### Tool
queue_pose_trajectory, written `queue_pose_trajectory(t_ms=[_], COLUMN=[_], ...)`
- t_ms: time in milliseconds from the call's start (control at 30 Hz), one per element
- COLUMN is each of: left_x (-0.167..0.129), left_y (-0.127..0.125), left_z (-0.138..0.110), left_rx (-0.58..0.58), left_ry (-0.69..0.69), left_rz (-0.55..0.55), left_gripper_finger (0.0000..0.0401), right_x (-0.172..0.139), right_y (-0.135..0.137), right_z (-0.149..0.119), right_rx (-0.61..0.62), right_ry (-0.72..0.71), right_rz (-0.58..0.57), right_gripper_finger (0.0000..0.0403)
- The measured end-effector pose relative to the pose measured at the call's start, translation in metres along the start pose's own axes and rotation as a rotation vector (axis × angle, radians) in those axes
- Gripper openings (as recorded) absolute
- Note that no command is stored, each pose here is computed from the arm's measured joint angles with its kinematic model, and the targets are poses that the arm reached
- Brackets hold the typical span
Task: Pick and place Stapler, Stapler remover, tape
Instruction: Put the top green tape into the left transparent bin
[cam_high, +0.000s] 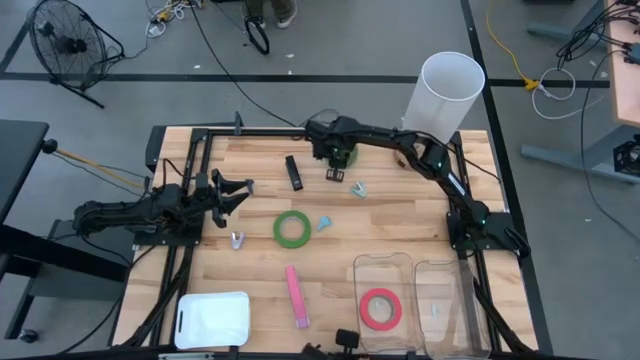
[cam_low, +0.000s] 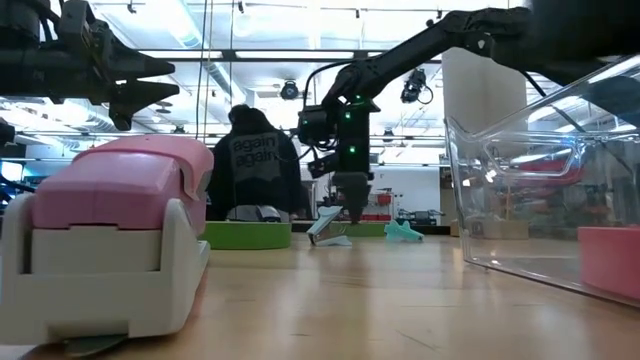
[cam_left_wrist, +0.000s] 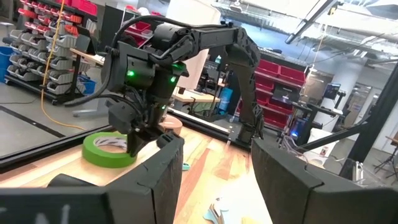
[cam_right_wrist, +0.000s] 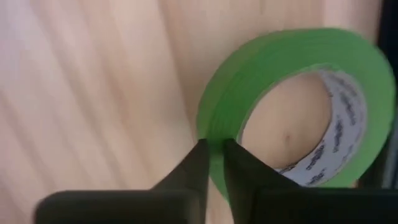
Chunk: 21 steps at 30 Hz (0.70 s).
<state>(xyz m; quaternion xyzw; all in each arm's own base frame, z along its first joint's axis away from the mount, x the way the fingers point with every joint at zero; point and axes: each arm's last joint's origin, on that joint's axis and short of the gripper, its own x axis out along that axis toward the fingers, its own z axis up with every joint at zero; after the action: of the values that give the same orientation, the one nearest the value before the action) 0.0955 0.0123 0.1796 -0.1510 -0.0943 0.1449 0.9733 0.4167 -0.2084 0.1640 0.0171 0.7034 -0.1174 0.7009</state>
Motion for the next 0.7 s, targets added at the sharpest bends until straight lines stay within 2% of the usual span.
queue_pose_trajectory(t_ms=[67,233,367,533,700], left_x=[0.000,0.000,0.000,0.000,0.000], left_y=[0.000,0.000,0.000,0.000,0.000], left_z=[0.000,0.000,-0.001,-0.001,-0.001], left_rx=[0.000,0.001,0.002,-0.002,-0.002], left_ry=[0.000,0.004,0.008,0.008,0.008], left_rz=[0.000,0.001,0.000,0.000,0.000], left_gripper_finger=[0.0195,0.0195,0.0195,0.0195,0.0195], right_x=[-0.001,-0.004,-0.007,-0.015,-0.020], right_y=[0.003,0.025,0.032,0.033,0.034], right_z=[-0.002,0.003,0.004,0.004,0.003], right_rx=[-0.012,-0.057,-0.064,-0.046,-0.043], right_ry=[0.017,0.005,0.021,-0.026,-0.020], right_rz=[0.027,0.084,0.021,0.098,0.047], right_gripper_finger=[0.0008,0.0002,0.0010,0.0018,0.0027])
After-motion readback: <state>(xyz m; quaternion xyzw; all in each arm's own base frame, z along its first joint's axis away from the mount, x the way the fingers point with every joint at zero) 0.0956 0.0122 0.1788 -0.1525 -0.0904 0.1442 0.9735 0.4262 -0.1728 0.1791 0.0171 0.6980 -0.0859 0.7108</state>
